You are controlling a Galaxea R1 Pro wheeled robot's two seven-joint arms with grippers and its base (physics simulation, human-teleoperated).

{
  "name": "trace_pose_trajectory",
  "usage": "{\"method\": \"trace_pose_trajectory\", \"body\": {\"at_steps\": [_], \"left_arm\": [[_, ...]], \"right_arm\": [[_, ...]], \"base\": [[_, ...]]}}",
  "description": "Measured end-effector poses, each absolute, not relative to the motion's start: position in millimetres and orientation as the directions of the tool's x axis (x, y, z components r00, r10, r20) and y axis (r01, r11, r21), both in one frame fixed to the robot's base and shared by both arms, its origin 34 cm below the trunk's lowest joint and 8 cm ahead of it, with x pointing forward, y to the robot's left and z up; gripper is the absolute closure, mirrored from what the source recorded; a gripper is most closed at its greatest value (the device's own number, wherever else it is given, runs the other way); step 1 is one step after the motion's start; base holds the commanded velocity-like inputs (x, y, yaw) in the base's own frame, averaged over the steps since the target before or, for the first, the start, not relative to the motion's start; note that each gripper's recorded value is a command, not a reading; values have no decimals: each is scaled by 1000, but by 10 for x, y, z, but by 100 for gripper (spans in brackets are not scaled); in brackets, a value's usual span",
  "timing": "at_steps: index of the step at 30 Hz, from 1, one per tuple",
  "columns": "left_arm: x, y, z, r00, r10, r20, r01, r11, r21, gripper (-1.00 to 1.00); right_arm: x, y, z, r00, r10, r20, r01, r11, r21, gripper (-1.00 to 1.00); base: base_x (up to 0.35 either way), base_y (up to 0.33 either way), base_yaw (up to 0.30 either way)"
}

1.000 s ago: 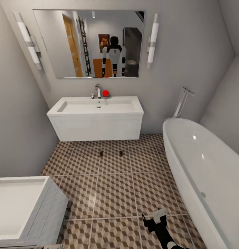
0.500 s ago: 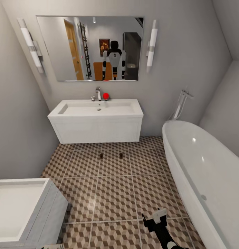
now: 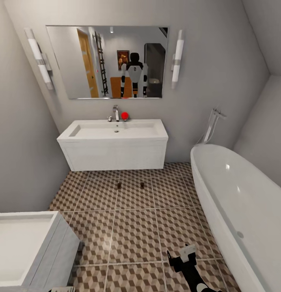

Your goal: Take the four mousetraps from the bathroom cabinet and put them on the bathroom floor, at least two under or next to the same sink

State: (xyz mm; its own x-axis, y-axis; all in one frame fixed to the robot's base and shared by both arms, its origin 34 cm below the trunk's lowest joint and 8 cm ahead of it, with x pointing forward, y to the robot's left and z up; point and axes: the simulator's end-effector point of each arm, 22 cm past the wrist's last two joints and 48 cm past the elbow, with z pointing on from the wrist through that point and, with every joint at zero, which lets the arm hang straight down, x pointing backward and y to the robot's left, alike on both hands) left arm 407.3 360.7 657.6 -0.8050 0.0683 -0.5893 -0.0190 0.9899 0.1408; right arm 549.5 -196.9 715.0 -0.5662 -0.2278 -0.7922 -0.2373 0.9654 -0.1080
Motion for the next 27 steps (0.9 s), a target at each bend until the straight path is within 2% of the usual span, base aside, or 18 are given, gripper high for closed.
{"method": "trace_pose_trajectory", "body": {"at_steps": [27], "left_arm": [[4216,3607,6705,-779,68,-623,-25,990,140,-100]], "right_arm": [[5614,-1971,7340,-532,-228,-816,-232,965,-118,-100]], "base": [[0,0,0]]}}
